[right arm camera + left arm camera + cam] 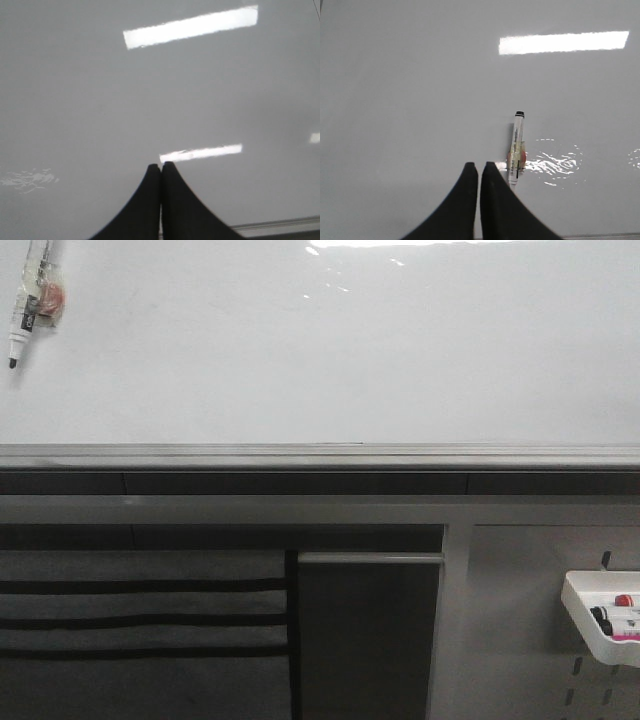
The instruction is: Write number 3 on whiteboard
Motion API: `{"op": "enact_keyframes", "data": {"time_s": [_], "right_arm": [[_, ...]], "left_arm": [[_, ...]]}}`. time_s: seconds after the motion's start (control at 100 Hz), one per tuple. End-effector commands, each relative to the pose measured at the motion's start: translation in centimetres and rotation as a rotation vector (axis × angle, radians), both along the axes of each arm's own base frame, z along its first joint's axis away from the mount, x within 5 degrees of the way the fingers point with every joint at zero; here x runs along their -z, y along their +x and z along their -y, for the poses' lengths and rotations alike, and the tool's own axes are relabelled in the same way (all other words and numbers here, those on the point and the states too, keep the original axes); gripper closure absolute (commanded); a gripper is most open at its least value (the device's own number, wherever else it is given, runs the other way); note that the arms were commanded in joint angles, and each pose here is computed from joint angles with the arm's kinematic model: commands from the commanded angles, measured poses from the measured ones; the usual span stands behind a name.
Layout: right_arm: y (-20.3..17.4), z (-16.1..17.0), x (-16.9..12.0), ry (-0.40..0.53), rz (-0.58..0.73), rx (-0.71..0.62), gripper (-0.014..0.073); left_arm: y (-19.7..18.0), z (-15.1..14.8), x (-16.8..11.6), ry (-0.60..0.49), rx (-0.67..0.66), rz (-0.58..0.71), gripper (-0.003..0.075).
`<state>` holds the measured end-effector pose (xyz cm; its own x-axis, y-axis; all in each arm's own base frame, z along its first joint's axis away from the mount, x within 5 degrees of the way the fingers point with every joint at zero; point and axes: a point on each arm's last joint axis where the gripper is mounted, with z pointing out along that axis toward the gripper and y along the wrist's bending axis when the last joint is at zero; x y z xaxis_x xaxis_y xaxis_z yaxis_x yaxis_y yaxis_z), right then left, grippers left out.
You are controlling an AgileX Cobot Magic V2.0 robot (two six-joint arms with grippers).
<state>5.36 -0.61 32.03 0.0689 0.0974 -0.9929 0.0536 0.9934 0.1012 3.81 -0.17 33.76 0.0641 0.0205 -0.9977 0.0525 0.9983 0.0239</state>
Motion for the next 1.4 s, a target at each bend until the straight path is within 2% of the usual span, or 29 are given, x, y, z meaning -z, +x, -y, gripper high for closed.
{"op": "enact_keyframes", "data": {"time_s": [0.0, 0.13, 0.35, 0.8, 0.89, 0.95, 1.02, 1.09, 1.14, 1.21, 1.28, 1.39], "right_arm": [[1.1, 0.0, -2.7, -0.008, -0.004, 0.003, 0.0669], [2.5, 0.2, -3.7, -0.002, -0.116, 0.032, 0.0669], [3.9, 0.5, -2.8, -0.036, -0.243, 0.066, 0.0669], [4.0, 0.5, -2.8, -0.037, -0.236, 0.062, 0.0669], [4.1, 0.6, -3.0, -0.083, -0.216, 0.069, 0.0665], [4.1, 0.7, -3.0, -0.107, -0.219, 0.078, 0.0618], [4.2, 0.7, -3.0, -0.114, -0.222, 0.079, 0.0519], [4.5, 0.8, -3.0, -0.138, -0.229, 0.086, 0.0407], [4.6, 0.8, -2.9, -0.157, -0.235, 0.092, 0.0334], [4.9, 0.9, -2.9, -0.2, -0.244, 0.105, 0.0249], [5.0, 1.0, -2.8, -0.223, -0.252, 0.111, 0.0197], [5.1, 1.0, -2.8, -0.225, -0.253, 0.112, 0.0191]], "left_arm": [[0.7, 0.0, -2.6, 0.004, -0.003, 0.024, 0.0738], [1.8, 0.1, -3.1, 0.0, -0.002, -0.004, 0.0738], [2.5, 0.1, -3.0, 0.008, -0.003, -0.03, 0.0738], [2.5, 0.1, -3.0, 0.008, -0.003, -0.03, 0.0738], [2.5, 0.1, -3.0, 0.002, -0.002, -0.03, 0.0738], [2.5, 0.1, -3.0, 0.002, -0.002, -0.03, 0.0722], [2.5, 0.1, -3.0, 0.012, -0.004, -0.026, 0.0634], [2.5, 0.0, -3.0, 0.04, -0.016, -0.024, 0.0462], [2.5, 0.0, -3.0, 0.045, -0.018, -0.024, 0.0305], [2.5, 0.0, -3.0, 0.037, -0.016, -0.023, 0.0165], [2.5, 0.0, -3.0, 0.032, -0.014, -0.024, 0.0113], [2.5, 0.0, -3.0, 0.032, -0.014, -0.024, 0.0124]]}}
